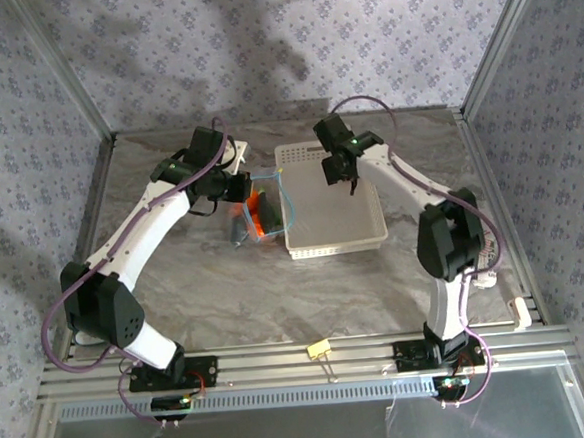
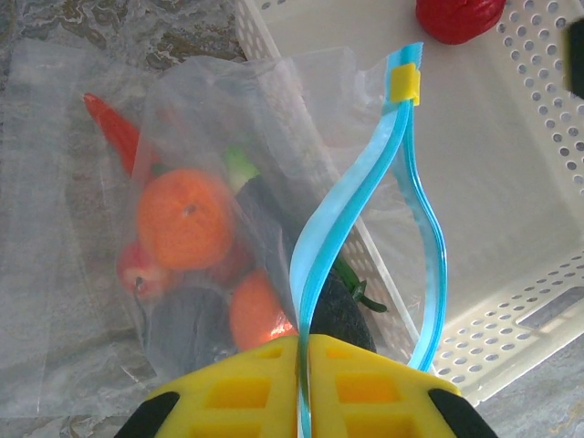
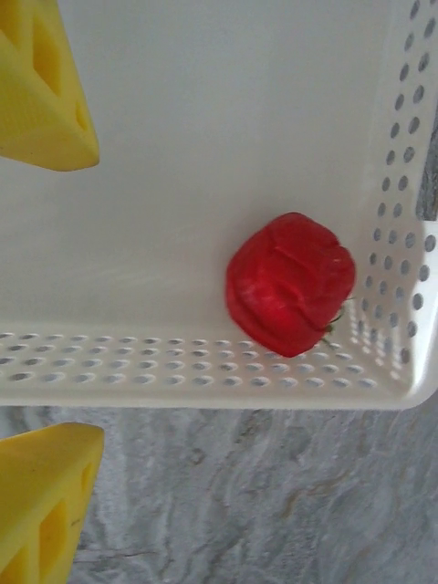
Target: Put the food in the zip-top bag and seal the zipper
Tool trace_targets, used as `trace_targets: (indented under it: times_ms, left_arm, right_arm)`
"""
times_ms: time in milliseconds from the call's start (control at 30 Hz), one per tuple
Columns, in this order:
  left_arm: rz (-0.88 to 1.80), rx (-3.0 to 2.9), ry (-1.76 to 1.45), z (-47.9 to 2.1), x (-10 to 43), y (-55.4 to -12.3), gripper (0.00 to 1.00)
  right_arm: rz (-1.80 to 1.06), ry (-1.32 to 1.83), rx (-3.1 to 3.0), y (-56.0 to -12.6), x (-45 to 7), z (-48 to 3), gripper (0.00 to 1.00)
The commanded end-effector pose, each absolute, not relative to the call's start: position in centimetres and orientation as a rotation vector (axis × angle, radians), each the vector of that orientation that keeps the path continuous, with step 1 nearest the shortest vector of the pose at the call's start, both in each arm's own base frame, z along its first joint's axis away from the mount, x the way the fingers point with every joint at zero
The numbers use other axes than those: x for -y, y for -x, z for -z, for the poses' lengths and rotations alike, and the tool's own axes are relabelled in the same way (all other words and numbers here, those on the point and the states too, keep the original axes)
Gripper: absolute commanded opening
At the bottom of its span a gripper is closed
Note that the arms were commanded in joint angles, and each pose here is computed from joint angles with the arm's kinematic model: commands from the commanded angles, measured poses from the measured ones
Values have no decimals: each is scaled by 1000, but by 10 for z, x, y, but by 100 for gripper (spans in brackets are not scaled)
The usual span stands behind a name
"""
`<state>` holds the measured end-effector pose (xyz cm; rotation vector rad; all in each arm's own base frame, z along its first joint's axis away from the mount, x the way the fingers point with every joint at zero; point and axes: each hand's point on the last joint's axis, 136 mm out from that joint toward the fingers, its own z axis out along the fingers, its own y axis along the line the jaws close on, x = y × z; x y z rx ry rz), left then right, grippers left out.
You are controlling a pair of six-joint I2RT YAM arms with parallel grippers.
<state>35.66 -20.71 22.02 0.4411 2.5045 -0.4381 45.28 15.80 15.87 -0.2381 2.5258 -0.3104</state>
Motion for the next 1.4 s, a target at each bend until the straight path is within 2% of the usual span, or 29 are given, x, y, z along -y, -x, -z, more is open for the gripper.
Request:
trace_targets:
  times_ms: [0, 133, 667, 967, 1367]
  left_arm:
    - [461, -2476, -453, -231, 210, -355, 12]
    - [446, -2484, -450, -231, 206, -355, 12]
    - [434, -2505, -426, -222, 197, -358, 12]
    - [429, -2514, -419, -220, 194, -358, 12]
    - [434, -2517, -415, -219, 195, -360, 11]
  right_arm:
    - [450, 291, -2517, -477, -152, -150, 75]
    - [562, 304, -2549, -499, -146, -126, 76]
    - [498, 358, -2629, -531, -148, -76, 78]
    - [387, 351, -2699, -537, -153, -56, 78]
    - [109, 335, -2826, -518, -172, -40, 79]
